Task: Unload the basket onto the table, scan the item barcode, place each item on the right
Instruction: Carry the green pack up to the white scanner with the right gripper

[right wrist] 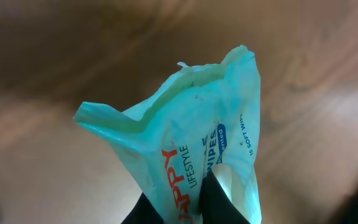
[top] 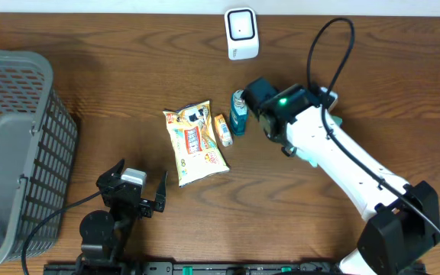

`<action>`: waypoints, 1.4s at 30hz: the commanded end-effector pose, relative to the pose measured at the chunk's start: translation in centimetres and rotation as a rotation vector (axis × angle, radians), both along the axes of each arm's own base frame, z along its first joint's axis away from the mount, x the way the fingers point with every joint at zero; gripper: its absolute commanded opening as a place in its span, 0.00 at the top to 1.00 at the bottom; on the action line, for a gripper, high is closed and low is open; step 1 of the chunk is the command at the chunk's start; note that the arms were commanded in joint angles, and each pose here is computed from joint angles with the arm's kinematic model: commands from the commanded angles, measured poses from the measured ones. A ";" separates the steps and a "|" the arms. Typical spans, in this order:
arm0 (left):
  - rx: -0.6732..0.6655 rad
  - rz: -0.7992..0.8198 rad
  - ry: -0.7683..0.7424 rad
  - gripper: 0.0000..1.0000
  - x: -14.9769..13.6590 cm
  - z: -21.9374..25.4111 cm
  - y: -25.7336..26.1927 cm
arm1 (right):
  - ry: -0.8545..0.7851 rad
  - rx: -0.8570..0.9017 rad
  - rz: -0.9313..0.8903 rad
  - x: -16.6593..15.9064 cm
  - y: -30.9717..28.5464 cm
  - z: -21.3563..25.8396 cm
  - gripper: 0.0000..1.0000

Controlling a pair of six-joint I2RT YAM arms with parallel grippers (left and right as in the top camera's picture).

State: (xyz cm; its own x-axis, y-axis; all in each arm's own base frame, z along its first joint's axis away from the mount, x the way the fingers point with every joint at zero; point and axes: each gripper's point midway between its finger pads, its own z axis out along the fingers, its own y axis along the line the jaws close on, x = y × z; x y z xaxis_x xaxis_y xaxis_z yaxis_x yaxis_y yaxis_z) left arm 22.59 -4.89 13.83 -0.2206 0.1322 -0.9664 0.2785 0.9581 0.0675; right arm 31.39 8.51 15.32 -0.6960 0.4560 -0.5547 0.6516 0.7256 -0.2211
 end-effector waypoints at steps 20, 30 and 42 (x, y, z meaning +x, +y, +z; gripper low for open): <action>-0.003 -0.017 0.047 0.02 -0.3 -1.4 -0.3 | -0.368 0.096 0.621 20.8 6.9 2.2 0.99; -0.003 -0.017 0.047 0.02 -0.3 -1.4 -0.3 | -0.539 0.206 0.789 29.0 13.7 3.0 0.99; -0.003 -0.017 0.047 0.02 -0.3 -1.4 -0.3 | -0.568 0.071 0.894 34.3 17.9 -1.1 0.99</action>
State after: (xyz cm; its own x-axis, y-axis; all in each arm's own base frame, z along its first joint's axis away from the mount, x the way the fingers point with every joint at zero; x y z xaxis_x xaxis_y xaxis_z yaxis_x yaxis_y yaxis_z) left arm 22.60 -4.89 13.75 -0.2242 0.1325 -0.9655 0.2788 0.9580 0.0667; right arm 64.75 25.37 11.89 -0.5108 -0.0187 -0.8595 -0.1168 0.9920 0.0478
